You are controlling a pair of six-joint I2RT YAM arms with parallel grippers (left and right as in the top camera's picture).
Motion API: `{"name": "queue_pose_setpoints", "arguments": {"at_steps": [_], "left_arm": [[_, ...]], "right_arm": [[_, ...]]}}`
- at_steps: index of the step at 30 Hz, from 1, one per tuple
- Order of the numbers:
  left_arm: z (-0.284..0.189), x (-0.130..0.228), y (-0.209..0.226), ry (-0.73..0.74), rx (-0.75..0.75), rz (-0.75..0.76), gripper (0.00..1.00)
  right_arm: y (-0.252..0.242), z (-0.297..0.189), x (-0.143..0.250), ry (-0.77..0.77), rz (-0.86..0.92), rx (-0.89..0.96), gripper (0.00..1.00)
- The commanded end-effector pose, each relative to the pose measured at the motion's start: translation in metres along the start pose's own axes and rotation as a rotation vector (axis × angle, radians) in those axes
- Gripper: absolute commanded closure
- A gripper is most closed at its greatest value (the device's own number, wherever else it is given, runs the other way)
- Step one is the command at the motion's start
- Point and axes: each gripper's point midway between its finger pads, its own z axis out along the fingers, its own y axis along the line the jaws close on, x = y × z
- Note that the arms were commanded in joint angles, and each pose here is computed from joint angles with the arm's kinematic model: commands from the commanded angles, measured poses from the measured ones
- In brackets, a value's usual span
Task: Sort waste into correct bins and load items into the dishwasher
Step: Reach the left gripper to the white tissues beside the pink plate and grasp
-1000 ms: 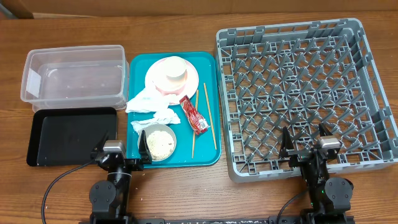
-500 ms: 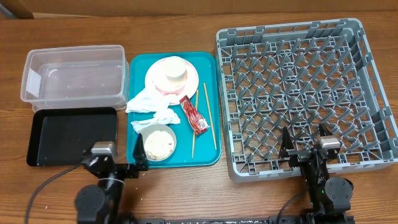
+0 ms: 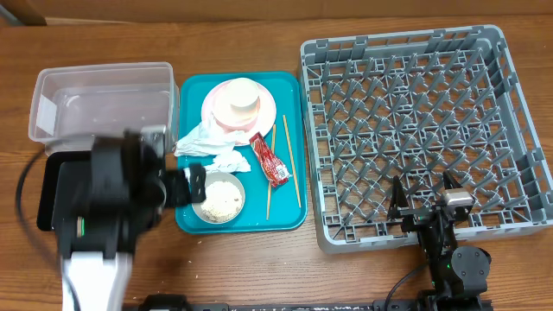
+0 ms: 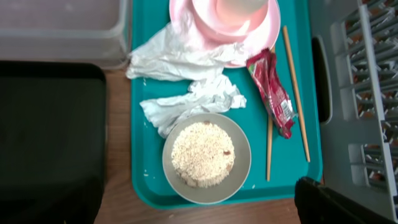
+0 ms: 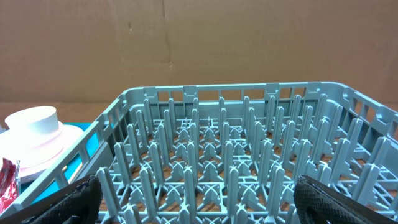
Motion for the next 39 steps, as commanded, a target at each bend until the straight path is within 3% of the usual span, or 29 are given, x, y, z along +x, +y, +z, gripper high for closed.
{"name": "queue_pose_setpoints", "arguments": {"at_steps": [1, 3, 5, 8, 12, 22, 30, 39], "left_arm": [[0.017, -0.016, -0.004, 0.136, 0.02, -0.001, 0.0], [0.034, -0.021, -0.007, 0.239, 0.032, -0.009, 0.01], [0.045, -0.024, -0.008, 0.272, 0.034, -0.001, 0.09], [0.063, -0.03, -0.004, 0.277, -0.007, 0.092, 0.12], [0.078, -0.031, 0.006, 0.291, -0.133, 0.187, 0.1], [0.14, -0.012, -0.027, 0.424, -0.048, 0.561, 0.02], [0.182, 0.017, -0.022, 0.57, -0.027, 0.629, 0.0], [0.203, 0.013, -0.015, 0.559, -0.068, 0.653, 0.01]], "right_arm": [[0.001, 0.0, 0.001, -0.007, -0.004, -0.006, 0.0], [0.001, 0.0, 0.001, -0.007, -0.004, -0.006, 0.0], [0.001, 0.0, 0.001, -0.007, -0.004, -0.006, 0.0], [0.001, 0.0, 0.001, -0.007, -0.004, -0.006, 0.0], [0.001, 0.0, 0.001, -0.007, -0.004, -0.006, 0.0], [0.001, 0.0, 0.001, -0.007, -0.004, -0.006, 0.0], [0.001, 0.0, 0.001, -0.007, -0.004, -0.006, 0.0], [0.001, 0.0, 0.001, -0.007, -0.004, -0.006, 0.0]]}}
